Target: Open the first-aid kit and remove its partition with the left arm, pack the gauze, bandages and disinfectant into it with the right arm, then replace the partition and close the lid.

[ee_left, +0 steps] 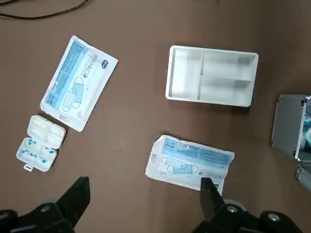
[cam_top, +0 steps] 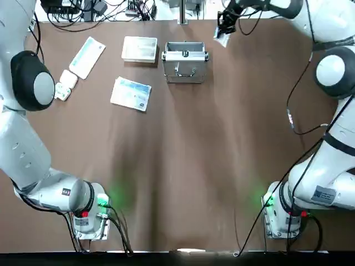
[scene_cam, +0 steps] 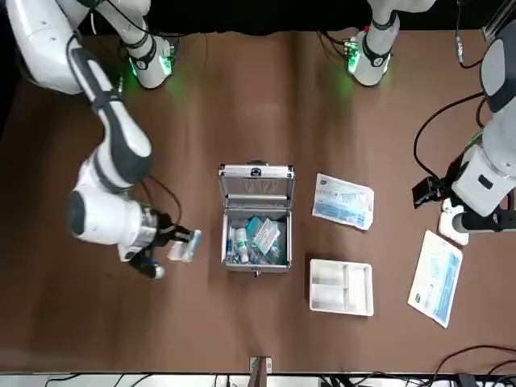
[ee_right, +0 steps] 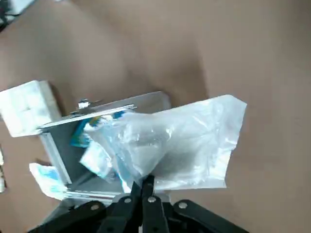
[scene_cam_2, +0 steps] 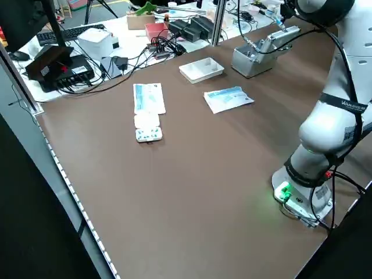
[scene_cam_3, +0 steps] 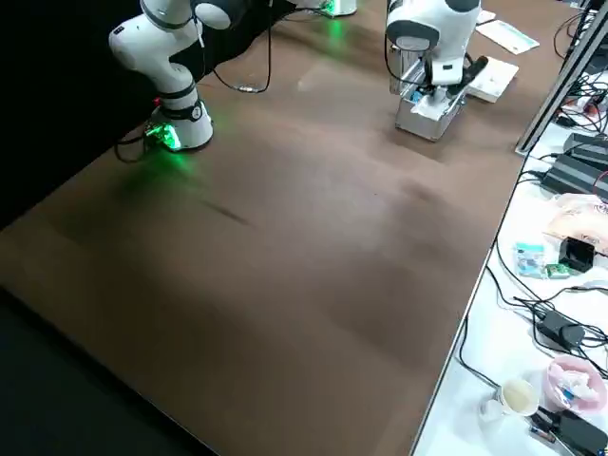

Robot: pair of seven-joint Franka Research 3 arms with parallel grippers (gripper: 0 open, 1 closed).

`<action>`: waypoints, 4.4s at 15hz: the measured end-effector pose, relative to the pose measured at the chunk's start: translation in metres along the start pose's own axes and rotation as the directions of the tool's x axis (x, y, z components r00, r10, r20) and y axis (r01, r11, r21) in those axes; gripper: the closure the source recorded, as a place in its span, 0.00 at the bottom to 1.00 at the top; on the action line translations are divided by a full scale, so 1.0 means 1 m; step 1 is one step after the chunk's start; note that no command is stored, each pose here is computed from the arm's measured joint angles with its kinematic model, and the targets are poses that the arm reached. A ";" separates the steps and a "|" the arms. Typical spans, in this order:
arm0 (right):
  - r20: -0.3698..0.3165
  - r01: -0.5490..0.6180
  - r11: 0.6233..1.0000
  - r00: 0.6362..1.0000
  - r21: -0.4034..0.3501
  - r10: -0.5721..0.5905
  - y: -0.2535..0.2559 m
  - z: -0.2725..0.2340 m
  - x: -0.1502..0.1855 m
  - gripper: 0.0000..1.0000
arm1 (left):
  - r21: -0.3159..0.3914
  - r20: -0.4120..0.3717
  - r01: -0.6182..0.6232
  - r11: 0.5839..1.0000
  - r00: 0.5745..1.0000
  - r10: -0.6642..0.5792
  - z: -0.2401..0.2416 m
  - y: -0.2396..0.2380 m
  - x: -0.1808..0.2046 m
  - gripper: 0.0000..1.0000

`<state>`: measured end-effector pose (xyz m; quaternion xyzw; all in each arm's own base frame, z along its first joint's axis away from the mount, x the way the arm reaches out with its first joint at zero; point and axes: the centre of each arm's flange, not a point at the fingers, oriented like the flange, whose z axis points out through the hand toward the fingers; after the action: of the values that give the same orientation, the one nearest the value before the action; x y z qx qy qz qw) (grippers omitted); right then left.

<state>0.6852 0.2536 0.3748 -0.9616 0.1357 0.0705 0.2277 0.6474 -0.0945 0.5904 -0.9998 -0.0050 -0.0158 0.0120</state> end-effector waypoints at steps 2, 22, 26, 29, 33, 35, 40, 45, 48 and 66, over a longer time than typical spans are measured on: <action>-0.019 0.035 0.999 0.999 0.024 -0.034 -0.027 0.019 -0.014 0.98 | -0.001 -0.005 0.000 1.000 1.000 0.000 0.000 -0.001 -0.003 0.00; -0.077 0.097 0.993 0.993 0.063 -0.092 -0.118 0.158 -0.079 0.53 | -0.003 -0.009 0.002 1.000 1.000 -0.002 -0.002 -0.003 -0.006 0.00; -0.090 0.098 0.994 0.992 0.054 -0.093 -0.114 0.156 -0.072 0.44 | -0.003 -0.010 0.001 1.000 1.000 -0.001 -0.002 -0.002 -0.006 0.00; -0.109 0.097 0.994 0.990 0.057 -0.091 -0.112 0.144 -0.062 0.44 | -0.003 0.000 -0.013 1.000 1.000 0.013 0.004 0.007 -0.007 0.00; -0.095 0.059 0.998 0.994 0.031 -0.056 -0.093 0.115 -0.036 0.44 | -0.004 -0.007 -0.033 0.999 0.999 0.033 0.050 0.024 0.012 0.00; -0.076 0.032 0.999 0.997 0.008 -0.031 -0.077 0.102 -0.022 0.42 | -0.007 -0.023 -0.042 0.999 0.999 0.042 0.087 0.034 0.030 0.00; -0.050 0.016 0.997 0.999 -0.076 -0.020 0.000 -0.018 0.026 0.34 | -0.010 -0.048 -0.076 0.997 0.996 0.076 0.205 0.072 0.062 0.00; -0.084 -0.009 0.991 0.996 -0.136 -0.003 0.077 -0.159 0.034 0.02 | -0.013 -0.066 -0.107 0.994 0.992 0.106 0.302 0.110 0.068 0.00; -0.133 -0.042 0.982 0.991 -0.183 0.017 0.112 -0.202 0.037 0.02 | -0.015 -0.079 -0.097 0.995 0.992 0.095 0.339 0.111 0.070 0.00; -0.206 -0.022 0.855 0.973 -0.518 -0.100 0.142 -0.313 -0.029 0.01 | -0.031 -0.177 0.004 1.000 0.984 -0.009 0.361 0.115 0.081 0.00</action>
<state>0.6389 -0.0045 0.5986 -0.9916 0.1170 -0.0099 -0.0544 0.7407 -0.1998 0.2292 -0.9945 -0.0069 -0.1049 -0.0031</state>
